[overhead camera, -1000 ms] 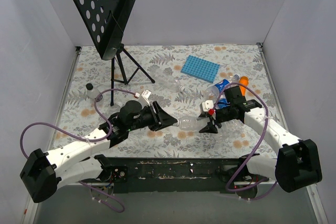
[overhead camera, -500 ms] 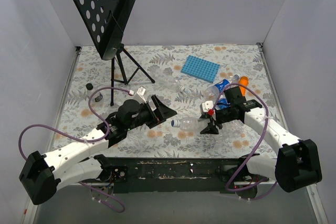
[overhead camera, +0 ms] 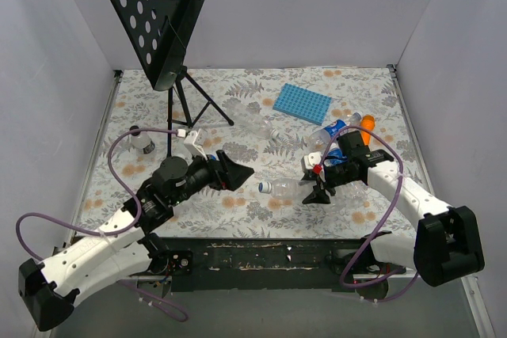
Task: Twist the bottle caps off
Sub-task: Unscrew the bottle cap from the plastic bottle.
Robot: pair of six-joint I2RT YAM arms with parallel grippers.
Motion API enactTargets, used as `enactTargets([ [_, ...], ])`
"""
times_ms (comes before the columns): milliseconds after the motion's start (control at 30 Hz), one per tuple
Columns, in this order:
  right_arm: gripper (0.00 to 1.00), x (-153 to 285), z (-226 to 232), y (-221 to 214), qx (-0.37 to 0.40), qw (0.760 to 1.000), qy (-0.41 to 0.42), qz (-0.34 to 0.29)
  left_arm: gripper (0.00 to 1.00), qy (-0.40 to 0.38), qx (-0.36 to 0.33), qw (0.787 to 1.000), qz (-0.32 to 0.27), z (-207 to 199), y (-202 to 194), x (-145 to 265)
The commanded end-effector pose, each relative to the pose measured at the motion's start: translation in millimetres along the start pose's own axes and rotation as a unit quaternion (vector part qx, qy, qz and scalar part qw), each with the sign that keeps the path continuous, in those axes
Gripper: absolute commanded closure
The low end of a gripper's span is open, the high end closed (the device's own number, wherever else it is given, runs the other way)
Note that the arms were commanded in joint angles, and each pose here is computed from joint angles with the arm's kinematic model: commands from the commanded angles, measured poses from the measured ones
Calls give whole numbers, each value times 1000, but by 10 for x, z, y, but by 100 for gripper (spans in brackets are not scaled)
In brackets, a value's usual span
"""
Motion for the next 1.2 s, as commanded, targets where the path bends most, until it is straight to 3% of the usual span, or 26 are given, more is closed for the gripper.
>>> enactTargets([
  [0, 93, 2, 5, 73, 12, 1000, 13, -15, 2, -22, -135, 991, -7, 89, -21, 117],
  [167, 93, 0, 0, 54, 11, 1000, 11, -9, 2, -77, -225, 971, -27, 79, -14, 192],
  [367, 93, -11, 0, 52, 11, 1000, 17, -13, 4, -156, -323, 933, -10, 87, -111, 153],
  [633, 93, -11, 7, 57, 13, 1000, 21, -15, 9, -233, -377, 896, -15, 107, -247, -96],
  [1000, 93, -24, 7, 59, 11, 999, 27, -14, 25, -249, -386, 888, 33, 130, -335, -415],
  [1167, 93, -37, -1, 53, 7, 999, 29, -12, 27, -259, -379, 888, 24, 106, -332, -421],
])
Point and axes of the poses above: each gripper's point midway between its finger pads, its own x axis back along the fingers, its own z axis along the line the jaws close on, y = z × x, the point moved 10 cm from there along x, back along the fingers, and after that the axes turned 14 degrees about -x, right-handed, at the moved point
